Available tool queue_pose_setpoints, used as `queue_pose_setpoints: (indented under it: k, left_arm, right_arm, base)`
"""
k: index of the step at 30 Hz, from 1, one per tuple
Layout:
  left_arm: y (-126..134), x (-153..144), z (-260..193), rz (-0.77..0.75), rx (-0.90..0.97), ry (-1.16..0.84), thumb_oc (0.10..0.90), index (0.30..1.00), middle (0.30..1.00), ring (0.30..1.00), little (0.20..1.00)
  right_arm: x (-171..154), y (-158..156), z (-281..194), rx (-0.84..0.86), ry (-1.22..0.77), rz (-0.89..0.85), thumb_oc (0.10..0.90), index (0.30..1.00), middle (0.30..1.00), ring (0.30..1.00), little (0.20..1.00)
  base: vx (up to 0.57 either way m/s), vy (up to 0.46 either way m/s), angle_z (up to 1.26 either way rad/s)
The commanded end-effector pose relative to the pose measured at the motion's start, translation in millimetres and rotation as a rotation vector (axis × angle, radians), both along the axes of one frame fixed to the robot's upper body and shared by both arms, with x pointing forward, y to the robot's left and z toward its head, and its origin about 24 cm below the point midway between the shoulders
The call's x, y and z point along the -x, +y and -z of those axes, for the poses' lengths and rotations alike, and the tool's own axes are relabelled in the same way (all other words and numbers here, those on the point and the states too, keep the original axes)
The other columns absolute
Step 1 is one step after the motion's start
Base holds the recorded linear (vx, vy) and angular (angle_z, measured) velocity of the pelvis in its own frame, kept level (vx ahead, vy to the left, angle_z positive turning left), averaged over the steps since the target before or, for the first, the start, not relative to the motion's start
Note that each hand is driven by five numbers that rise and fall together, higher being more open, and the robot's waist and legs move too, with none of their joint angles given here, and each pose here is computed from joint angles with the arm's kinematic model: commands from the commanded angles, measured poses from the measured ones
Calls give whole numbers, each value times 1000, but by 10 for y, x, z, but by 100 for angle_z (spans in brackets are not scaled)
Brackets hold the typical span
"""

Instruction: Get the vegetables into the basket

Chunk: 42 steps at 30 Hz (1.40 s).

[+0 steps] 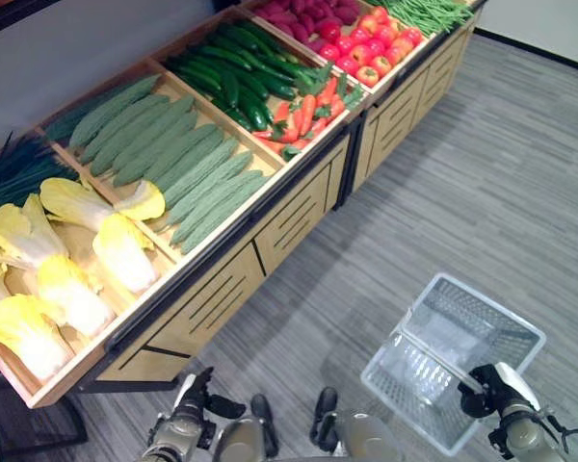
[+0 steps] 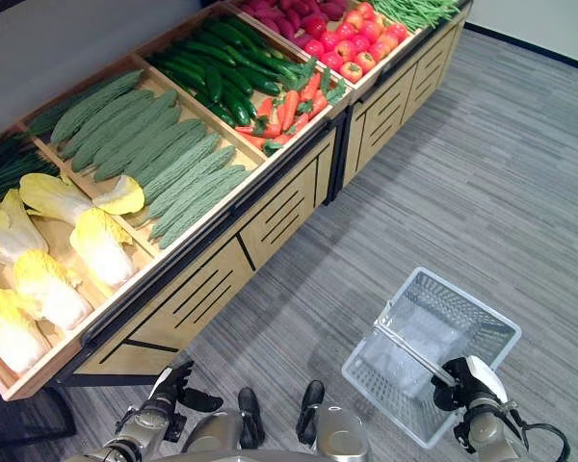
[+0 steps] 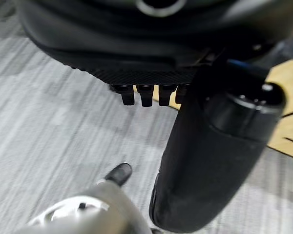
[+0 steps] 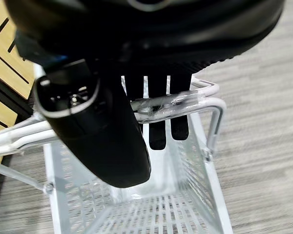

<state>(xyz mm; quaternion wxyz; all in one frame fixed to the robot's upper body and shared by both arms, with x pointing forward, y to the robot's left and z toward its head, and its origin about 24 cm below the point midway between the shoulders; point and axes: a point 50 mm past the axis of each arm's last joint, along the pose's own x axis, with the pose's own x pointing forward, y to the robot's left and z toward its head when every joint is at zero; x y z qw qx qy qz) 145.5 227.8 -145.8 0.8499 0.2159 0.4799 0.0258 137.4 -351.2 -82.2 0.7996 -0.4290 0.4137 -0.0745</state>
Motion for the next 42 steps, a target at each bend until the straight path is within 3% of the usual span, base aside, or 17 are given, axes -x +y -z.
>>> queue_pose_setpoints:
  k: [1, 22, 25, 31, 37, 42]
  left_arm:
    - [326, 227, -14, -32, -93, 44, 900, 1000, 1000, 1000, 1000]
    - [368, 286, -21, -28, -88, 34, 900, 1000, 1000, 1000, 1000]
    - [351, 279, -19, -28, -86, 27, 900, 1000, 1000, 1000, 1000]
    - [396, 202, -49, -41, -103, 12, 900, 1000, 1000, 1000, 1000]
    - [473, 467, 15, -142, -111, 94, 900, 1000, 1000, 1000, 1000]
    - [422, 515, 46, -176, -84, 105, 900, 1000, 1000, 1000, 1000]
  right_arm:
    - [-154, -90, -162, 65, -96, -20, 400, 300, 300, 300, 300]
    - [-174, 65, 19, 41, -12, -51, 400, 300, 300, 300, 300]
    - [-170, 82, 36, 28, -7, -51, 400, 300, 300, 300, 300]
    - [43, -65, 98, 19, 40, 109, 400, 300, 300, 300, 300]
    - [398, -102, 226, 5, 166, 200, 400, 300, 300, 300, 300]
    - [538, -156, 230, 8, 190, 250, 400, 300, 300, 300, 300]
  base:
    - [-11, 146, -20]
    - [23, 76, 6]
    - [158, -81, 143]
    - [187, -181, 119]
    - [182, -337, 108]
    - [49, -230, 20]
